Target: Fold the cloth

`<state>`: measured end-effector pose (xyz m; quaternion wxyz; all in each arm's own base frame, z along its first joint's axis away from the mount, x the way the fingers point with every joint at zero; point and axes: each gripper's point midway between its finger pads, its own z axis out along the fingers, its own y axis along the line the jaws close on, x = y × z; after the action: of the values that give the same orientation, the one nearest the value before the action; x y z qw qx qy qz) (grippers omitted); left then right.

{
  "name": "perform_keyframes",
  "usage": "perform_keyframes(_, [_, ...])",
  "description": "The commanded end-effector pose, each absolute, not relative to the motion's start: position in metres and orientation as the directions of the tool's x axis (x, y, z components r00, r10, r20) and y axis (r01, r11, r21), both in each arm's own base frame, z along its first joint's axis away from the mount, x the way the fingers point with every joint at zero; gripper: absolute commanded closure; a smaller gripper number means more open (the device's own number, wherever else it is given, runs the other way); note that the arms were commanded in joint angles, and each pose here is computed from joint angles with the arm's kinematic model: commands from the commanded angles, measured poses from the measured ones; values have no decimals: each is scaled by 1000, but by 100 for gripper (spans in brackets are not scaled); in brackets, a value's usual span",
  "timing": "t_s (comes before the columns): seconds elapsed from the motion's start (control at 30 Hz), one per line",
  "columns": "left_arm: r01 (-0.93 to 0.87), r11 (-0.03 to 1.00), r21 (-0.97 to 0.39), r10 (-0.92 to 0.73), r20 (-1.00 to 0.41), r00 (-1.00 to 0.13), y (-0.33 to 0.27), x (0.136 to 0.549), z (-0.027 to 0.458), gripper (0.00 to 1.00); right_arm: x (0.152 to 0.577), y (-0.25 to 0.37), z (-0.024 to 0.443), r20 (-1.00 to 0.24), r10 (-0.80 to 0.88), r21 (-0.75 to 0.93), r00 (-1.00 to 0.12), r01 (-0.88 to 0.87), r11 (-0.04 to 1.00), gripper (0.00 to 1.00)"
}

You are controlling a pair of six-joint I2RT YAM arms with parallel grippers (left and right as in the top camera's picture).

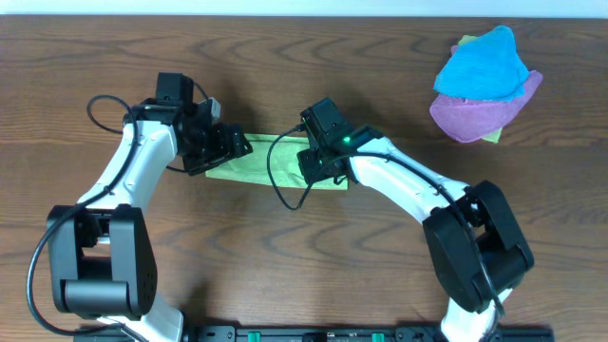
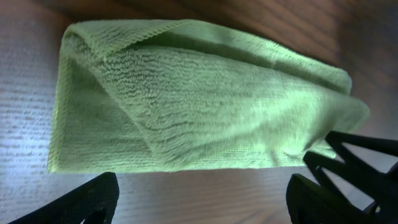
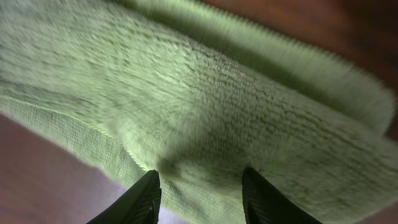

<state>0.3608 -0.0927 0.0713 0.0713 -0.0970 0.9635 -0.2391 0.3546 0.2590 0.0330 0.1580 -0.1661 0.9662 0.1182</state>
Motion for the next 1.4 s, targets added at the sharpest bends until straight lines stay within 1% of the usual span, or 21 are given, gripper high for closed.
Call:
perform_keyframes(0.0, [-134, 876, -463, -227, -152, -962, -93, 372, 85, 12, 371, 247, 45, -413, -288, 90, -864, -353, 931, 57])
perform_keyframes(0.2, [-136, 877, -461, -236, -168, -957, -92, 377, 86, 12, 362, 256, 46, -387, -288, 159, -876, -371, 915, 55])
perform_keyframes(0.3, [-131, 876, -464, -240, -182, -954, -92, 380, 87, 12, 356, 263, 67, -394, -228, 237, -891, -338, 911, 54])
perform_keyframes(0.37, [-127, 877, -463, -240, -193, -951, -92, 383, 87, 18, 357, 264, 92, -429, -172, 273, -887, -309, 911, 54])
perform_keyframes(0.4, [-127, 879, -460, -241, -197, -950, -91, 384, 87, 23, 358, 263, 105, -452, -154, 284, -879, -305, 909, 52])
perform_keyframes(0.43, [-127, 881, -457, -241, -201, -949, -90, 384, 87, 30, 359, 261, 124, -487, -135, 292, -863, -307, 906, 50])
perform_keyframes(0.5, [-134, 892, -433, -243, -208, -947, -87, 385, 85, 45, 359, 252, 144, -515, -93, 298, -852, -280, 913, 46])
perform_keyframes(0.57, [-136, 902, -410, -238, -209, -948, -85, 385, 81, 53, 355, 238, 155, -505, -41, 314, -862, -228, 922, 44])
perform_keyframes(0.6, [-138, 907, -397, -236, -209, -949, -85, 385, 78, 54, 353, 230, 156, -492, -18, 320, -870, -200, 926, 42])
perform_keyframes(0.77, [-129, 933, -335, -203, -196, -959, -90, 386, 56, 83, 333, 208, 136, -391, 82, 415, -917, -97, 905, 38])
perform_keyframes(0.87, [-128, 946, -297, -192, -195, -962, -90, 388, 45, 94, 320, 206, 115, -322, 157, 504, -934, -29, 863, 36])
perform_keyframes(1.03, [-143, 960, -242, -191, -189, -963, -82, 388, 32, 94, 306, 216, 86, -243, 257, 651, -935, 39, 758, 31])
perform_keyframes(1.13, [-152, 966, -209, -192, -185, -964, -77, 388, 24, 94, 304, 216, 75, -225, 315, 687, -922, 78, 722, 29])
perform_keyframes(1.23, [-157, 972, -175, -190, -189, -963, -73, 390, 16, 94, 302, 214, 67, -220, 347, 702, -911, 99, 705, 27])
perform_keyframes(1.37, [-161, 974, -160, -187, -164, -969, -73, 388, 3, 95, 298, 206, 54, -198, 388, 683, -900, 157, 713, 24])
